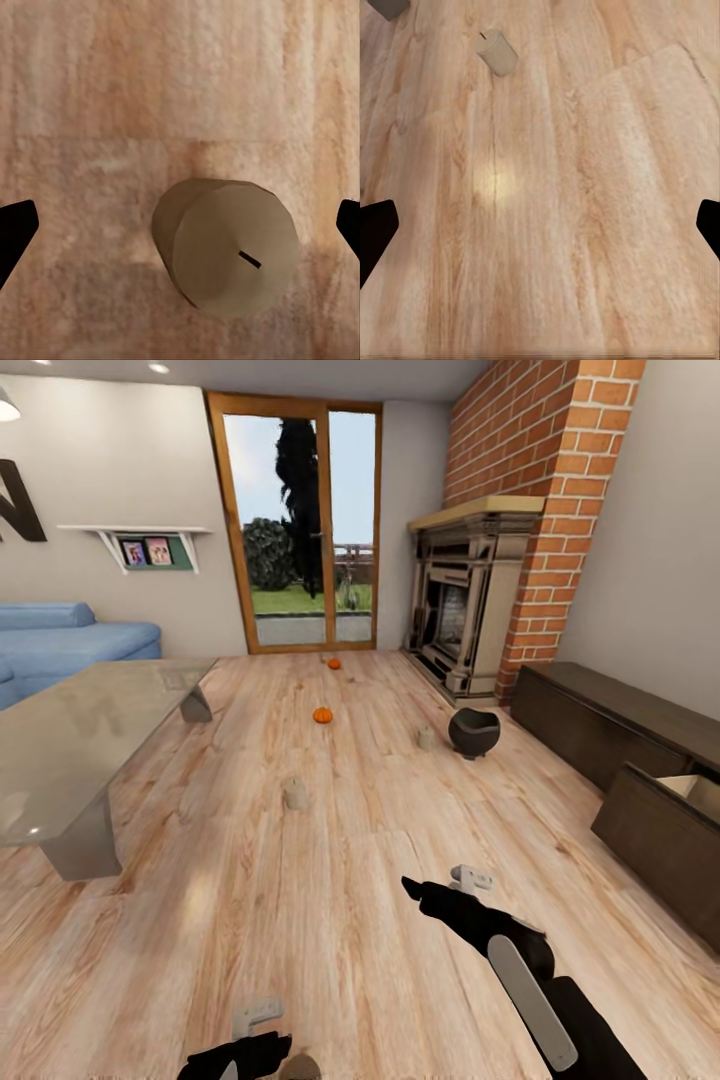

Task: Place each of the two pumpkins and all three candles from the living room inside a cabinet in the living room (use any cabinet), then make sure every cabinet is closed, and position the cauldron so it is next to a table in the living room.

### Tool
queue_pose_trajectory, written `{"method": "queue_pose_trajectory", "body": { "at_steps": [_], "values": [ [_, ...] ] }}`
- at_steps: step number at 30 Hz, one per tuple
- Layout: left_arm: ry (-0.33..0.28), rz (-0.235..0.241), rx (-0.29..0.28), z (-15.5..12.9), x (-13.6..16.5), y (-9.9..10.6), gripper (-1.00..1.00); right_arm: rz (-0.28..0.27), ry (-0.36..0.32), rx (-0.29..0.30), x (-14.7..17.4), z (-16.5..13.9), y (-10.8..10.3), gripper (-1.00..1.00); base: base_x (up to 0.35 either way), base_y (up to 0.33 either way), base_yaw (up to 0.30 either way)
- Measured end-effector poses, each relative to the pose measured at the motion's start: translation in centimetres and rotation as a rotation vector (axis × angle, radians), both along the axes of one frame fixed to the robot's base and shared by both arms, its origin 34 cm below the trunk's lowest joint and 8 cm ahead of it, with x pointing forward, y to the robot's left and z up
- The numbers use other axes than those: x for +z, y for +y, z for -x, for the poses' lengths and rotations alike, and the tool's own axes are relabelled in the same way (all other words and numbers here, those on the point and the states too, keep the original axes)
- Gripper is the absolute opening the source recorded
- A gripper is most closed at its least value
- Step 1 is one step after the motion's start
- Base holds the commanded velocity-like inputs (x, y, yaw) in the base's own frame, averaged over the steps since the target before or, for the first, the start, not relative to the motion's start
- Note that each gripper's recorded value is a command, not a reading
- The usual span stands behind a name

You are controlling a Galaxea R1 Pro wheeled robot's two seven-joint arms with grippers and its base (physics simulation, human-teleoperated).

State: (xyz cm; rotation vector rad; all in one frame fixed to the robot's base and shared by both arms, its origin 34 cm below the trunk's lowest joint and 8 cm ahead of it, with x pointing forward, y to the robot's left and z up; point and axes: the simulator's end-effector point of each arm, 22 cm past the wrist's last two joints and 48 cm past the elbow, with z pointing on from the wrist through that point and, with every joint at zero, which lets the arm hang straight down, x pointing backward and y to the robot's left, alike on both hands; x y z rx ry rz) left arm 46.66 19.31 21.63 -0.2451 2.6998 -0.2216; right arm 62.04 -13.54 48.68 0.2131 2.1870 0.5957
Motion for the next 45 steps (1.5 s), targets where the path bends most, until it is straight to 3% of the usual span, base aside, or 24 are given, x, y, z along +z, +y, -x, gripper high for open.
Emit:
{"method": "queue_pose_trajectory", "body": {
  "at_steps": [6,21,45],
  "values": [
    [0.025,-0.001,-0.001,0.8,-1.0,0.0,1.00,0.000,0.027,0.005,-1.3,0.1,0.1,1.00,0.000,0.000,0.000],
    [0.020,0.007,-0.032,0.9,-1.0,-0.9,1.00,0.001,0.032,0.005,-1.6,0.2,0.1,1.00,0.000,-0.058,0.000],
    [-0.001,0.007,-0.023,0.4,-0.8,-0.7,1.00,0.004,0.036,0.004,-1.8,0.3,0.0,1.00,0.031,-0.049,0.000]
  ]
}}
